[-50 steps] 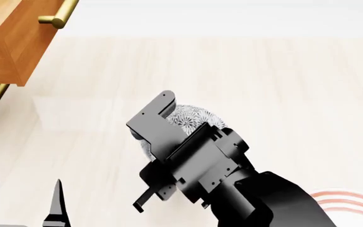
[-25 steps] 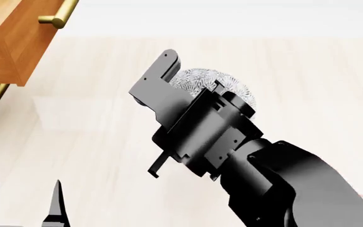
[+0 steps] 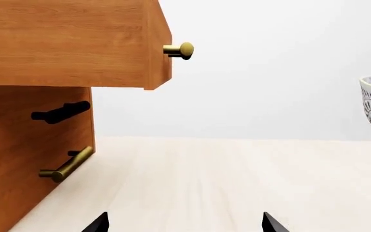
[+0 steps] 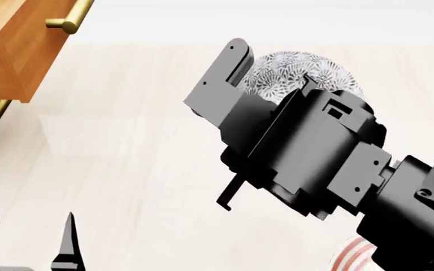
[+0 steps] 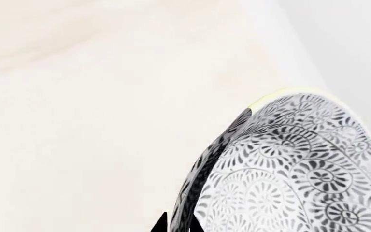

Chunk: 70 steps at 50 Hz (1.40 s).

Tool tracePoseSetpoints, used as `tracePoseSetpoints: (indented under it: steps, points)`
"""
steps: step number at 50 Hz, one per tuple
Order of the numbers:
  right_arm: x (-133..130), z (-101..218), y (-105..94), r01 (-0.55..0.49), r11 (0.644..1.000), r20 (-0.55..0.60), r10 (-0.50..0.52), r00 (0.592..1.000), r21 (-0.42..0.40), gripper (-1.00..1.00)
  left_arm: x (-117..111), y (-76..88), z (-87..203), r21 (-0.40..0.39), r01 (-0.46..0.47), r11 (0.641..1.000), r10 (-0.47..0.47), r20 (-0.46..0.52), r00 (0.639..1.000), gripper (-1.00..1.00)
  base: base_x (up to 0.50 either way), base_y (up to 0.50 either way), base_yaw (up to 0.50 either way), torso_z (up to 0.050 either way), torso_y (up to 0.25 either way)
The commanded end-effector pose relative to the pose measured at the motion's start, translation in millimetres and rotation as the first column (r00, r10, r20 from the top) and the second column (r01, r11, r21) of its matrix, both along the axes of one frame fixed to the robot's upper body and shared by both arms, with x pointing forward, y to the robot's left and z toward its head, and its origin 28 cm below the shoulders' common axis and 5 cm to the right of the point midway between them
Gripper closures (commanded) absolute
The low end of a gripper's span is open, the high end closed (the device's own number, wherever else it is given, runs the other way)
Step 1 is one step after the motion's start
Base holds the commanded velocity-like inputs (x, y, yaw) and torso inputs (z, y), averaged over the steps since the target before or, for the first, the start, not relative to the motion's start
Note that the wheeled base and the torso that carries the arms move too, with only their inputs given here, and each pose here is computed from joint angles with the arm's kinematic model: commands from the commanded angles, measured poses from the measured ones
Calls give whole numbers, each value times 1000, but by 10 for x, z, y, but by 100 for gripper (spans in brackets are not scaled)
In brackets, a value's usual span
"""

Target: Put the bowl on the plate.

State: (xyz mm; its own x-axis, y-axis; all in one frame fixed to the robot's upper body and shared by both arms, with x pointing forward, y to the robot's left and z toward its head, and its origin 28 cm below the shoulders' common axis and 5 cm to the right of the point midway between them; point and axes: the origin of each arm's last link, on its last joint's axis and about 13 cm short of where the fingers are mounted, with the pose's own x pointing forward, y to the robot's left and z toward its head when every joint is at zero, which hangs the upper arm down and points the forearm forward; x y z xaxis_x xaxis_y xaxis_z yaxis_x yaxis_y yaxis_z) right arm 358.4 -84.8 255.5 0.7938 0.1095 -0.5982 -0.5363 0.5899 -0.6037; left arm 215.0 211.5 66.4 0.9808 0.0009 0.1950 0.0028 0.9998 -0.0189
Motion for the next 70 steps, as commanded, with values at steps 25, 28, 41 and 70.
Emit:
tracePoseSetpoints:
  steps: [25,28,41,70]
  points:
    - [-843,108,-525,164,975,57,-157,986,-148,100,24,0,-6,-4,6,1000,-6,4,1000,-100,0,0,0,0,0]
    - [-934,89,-565,180,972,54,-174,983,-149,100,21,2,-6,-3,7,1000,-7,4,1000,-100,0,0,0,0,0]
    - [-1200,33,-697,227,966,49,-222,974,-124,100,27,-7,-14,-7,9,1000,-9,-2,1000,-100,0,0,0,0,0]
    - [-1667,-52,-928,333,943,86,-333,939,21,100,34,-14,-32,-9,16,1000,-16,-4,1000,-100,0,0,0,0,0]
